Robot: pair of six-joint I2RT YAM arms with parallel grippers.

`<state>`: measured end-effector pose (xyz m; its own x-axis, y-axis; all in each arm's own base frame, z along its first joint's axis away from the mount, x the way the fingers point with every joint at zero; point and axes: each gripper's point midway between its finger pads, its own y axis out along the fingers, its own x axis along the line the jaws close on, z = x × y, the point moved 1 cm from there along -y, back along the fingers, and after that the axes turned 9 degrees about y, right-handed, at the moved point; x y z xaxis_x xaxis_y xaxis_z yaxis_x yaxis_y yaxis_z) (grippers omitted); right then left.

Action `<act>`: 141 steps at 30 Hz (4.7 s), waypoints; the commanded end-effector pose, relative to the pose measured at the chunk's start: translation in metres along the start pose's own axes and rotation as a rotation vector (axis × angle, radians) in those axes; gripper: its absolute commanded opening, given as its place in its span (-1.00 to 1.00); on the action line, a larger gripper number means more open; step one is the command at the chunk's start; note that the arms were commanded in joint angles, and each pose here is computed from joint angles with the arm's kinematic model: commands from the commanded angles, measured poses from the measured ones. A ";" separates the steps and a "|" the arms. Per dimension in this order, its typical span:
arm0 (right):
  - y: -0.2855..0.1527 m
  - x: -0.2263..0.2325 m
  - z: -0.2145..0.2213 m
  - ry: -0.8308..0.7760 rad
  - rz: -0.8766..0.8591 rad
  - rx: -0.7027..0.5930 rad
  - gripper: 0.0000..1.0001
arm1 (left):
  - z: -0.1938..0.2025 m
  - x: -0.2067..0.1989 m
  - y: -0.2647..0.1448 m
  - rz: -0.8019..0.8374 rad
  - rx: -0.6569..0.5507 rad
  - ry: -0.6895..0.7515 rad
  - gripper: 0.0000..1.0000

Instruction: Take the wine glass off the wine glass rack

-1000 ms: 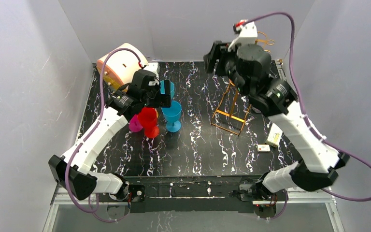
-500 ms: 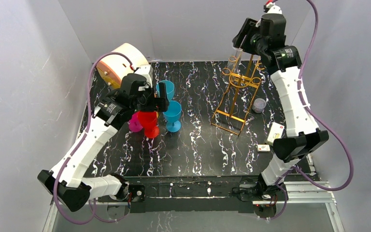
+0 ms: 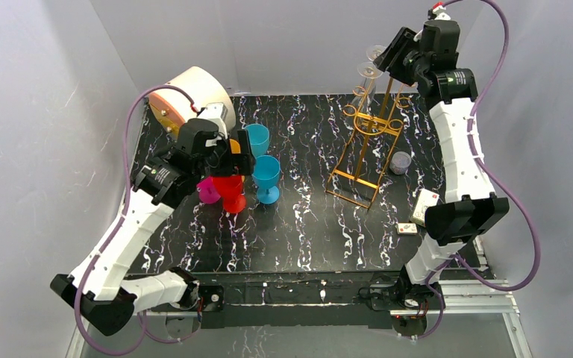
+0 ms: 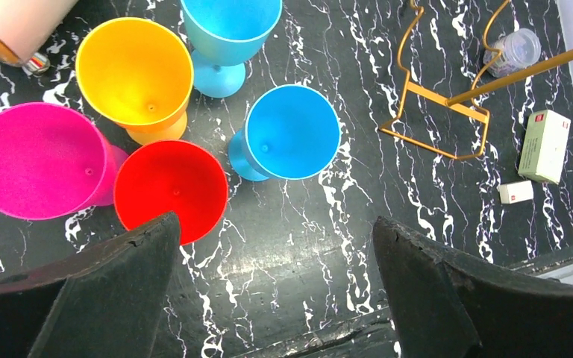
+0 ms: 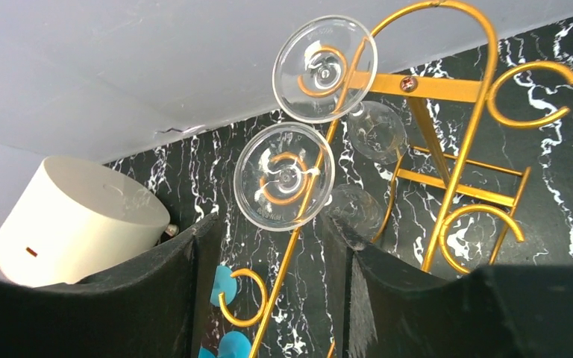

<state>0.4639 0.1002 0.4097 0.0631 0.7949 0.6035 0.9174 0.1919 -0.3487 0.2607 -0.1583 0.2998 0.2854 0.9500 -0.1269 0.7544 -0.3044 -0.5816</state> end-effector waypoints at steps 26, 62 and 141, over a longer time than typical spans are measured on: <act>0.036 -0.016 0.018 0.088 -0.046 0.071 -0.14 | -0.004 0.011 -0.024 -0.043 -0.052 -0.025 0.97; 0.030 -0.015 0.019 0.123 -0.076 0.086 -0.58 | -0.004 0.005 -0.022 -0.008 -0.045 -0.031 0.97; 0.021 -0.011 0.005 0.452 -0.186 0.122 -0.49 | -0.011 -0.001 -0.020 0.011 -0.046 -0.037 0.97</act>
<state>0.4923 0.0998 0.3652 0.1568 0.3991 0.9034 0.8575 0.3988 -0.3250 0.2517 -0.1520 0.3051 0.2627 0.9533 -0.1488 0.7639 -0.2997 -0.5715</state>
